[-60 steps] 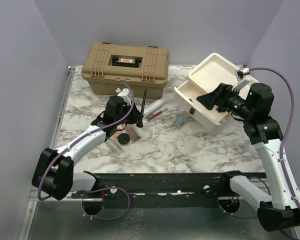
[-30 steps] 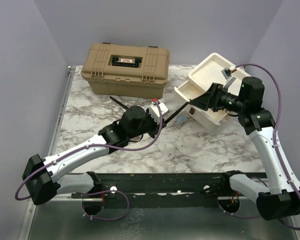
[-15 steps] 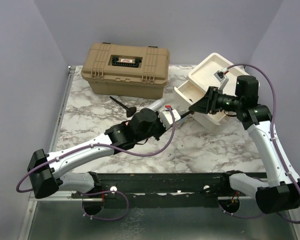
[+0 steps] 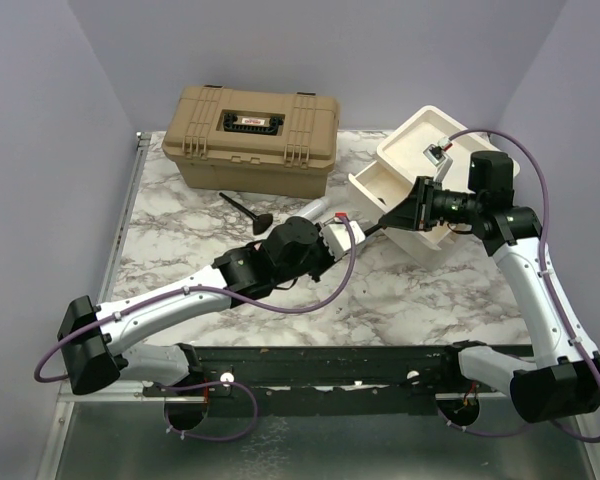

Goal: Organize the makeup
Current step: Pick up the makeup brush from the center of the board.

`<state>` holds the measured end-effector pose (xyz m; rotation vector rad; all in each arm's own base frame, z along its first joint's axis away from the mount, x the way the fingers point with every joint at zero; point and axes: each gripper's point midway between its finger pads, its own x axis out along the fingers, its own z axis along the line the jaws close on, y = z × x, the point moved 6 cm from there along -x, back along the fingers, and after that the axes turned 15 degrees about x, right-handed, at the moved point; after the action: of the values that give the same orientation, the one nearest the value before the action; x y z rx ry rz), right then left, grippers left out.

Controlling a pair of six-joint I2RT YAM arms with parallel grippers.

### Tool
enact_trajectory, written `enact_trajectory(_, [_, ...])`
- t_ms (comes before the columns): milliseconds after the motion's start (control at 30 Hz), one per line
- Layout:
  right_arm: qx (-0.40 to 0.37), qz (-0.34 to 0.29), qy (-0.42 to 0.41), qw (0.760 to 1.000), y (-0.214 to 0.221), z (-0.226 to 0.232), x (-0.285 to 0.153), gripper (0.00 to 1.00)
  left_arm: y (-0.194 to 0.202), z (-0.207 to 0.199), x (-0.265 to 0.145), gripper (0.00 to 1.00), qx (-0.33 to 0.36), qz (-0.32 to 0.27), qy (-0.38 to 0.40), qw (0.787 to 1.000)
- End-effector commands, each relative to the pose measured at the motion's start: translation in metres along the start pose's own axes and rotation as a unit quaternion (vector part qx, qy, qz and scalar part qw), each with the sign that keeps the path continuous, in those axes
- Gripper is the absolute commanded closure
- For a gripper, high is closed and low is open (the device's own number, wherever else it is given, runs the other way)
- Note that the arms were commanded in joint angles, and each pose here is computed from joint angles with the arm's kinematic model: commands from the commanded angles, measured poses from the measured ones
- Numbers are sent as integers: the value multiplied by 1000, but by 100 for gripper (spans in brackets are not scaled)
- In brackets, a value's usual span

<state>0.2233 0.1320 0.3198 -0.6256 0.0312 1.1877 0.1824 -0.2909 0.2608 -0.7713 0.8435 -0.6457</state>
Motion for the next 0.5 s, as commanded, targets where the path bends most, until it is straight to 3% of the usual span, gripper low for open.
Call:
enact_trajectory(0, [-9, 16, -19, 1000, 2, 6, -1, 79, -9, 4, 0, 100, 9, -2, -9, 1000])
enact_trajectory(167, [-12, 13, -16, 1000, 1, 6, -1, 84, -9, 5, -1, 100, 11, -1, -14, 1000])
enact_trajectory(300, [-13, 6, -8, 1000, 1, 5, -1, 97, -9, 10, -2, 100, -11, 7, -37, 999])
enact_trajectory(400, [-13, 0, 0, 1000, -1, 4, -2, 100, -13, 15, -2, 88, -35, 9, -57, 998])
enact_trajectory(467, [-15, -6, 3, 1000, -2, 4, -2, 100, -16, 15, -2, 72, -43, 5, -58, 997])
